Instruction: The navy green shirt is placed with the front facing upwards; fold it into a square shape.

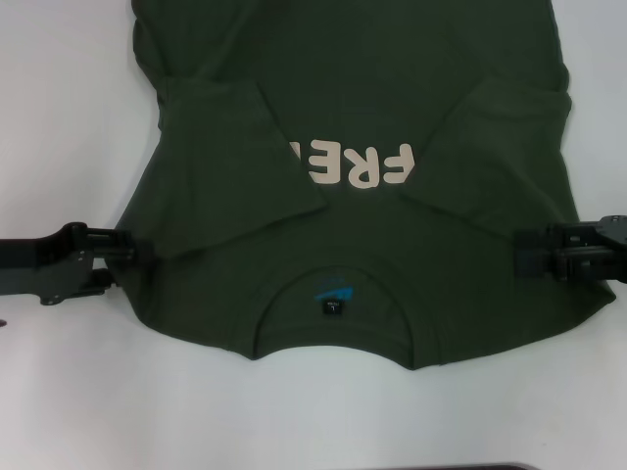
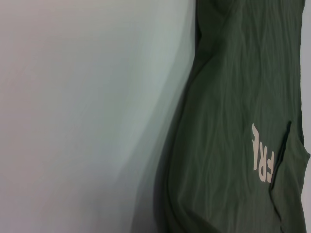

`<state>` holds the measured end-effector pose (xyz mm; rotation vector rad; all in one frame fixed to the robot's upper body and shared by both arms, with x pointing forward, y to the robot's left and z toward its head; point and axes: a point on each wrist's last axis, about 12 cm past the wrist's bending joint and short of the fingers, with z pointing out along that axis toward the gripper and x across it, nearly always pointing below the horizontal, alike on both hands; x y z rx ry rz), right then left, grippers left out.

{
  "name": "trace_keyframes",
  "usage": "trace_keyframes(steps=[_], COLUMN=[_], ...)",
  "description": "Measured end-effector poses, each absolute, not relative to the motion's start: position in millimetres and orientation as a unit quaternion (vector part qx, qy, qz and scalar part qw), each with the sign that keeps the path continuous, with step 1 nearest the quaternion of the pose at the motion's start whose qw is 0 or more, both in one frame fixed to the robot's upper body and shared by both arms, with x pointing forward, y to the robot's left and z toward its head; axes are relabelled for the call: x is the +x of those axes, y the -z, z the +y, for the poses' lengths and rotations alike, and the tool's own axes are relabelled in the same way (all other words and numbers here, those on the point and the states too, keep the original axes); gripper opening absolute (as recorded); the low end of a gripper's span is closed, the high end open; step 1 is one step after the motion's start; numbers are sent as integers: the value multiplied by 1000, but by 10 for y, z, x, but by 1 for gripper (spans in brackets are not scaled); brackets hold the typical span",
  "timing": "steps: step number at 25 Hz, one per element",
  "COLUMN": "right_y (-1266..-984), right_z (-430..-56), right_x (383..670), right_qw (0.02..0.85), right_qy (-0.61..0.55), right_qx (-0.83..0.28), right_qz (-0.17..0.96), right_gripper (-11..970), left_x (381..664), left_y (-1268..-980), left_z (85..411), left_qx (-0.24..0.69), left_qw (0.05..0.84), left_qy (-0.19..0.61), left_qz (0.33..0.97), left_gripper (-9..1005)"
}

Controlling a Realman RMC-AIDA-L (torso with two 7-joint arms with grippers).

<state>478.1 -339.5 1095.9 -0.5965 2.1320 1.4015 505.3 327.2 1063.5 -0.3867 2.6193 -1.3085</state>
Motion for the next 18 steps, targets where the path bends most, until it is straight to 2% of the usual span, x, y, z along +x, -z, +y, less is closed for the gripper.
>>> trace_keyframes(steps=[1,13,18], right_y=[-10957,-10965,-10960], right_z=[-3395,-3442,-3538], right_x=[4781,4785,4788], right_qw=[258,262,237], right_qy=[-517,-513,-499], right_qx=[-219,-211,-188], right_qz=[786,790,812], right_gripper=[776,777,771], left_x=[5060,5068,5056], left_y=[-10637,-10635,-10635], left_z=[3271,3324,3310], left_qx=[-131,-146,-137], left_qw=[95,87,82], left_qy=[441,430,431], left_qz=[883,887,888], left_gripper=[609,168,97])
